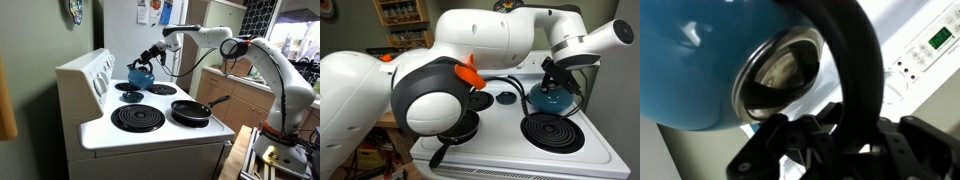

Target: Pick up the blue kettle and put it on the top right cooker on the stove hob

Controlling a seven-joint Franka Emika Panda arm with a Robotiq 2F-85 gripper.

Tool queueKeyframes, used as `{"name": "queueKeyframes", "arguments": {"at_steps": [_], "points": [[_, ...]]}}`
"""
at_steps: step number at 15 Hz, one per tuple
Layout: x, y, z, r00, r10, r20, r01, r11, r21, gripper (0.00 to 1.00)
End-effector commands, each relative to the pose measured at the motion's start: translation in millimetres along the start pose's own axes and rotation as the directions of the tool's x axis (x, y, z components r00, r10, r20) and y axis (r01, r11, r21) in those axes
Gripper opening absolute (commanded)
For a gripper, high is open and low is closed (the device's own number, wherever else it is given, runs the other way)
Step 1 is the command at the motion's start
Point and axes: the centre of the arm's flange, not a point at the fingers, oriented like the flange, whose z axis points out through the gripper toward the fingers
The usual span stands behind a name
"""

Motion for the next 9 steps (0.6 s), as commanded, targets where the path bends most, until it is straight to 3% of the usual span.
{"name": "queueKeyframes", "arguments": {"at_steps": [1, 9], "points": [[4.7, 1.1, 9.3, 1.0, -0.01, -0.024, 0.011, 1.0, 0.027, 0.02], [13.7, 3.3, 25.7, 0.995, -0.022, -0.097, 0.027, 0.999, 0.046, 0.02]]}}
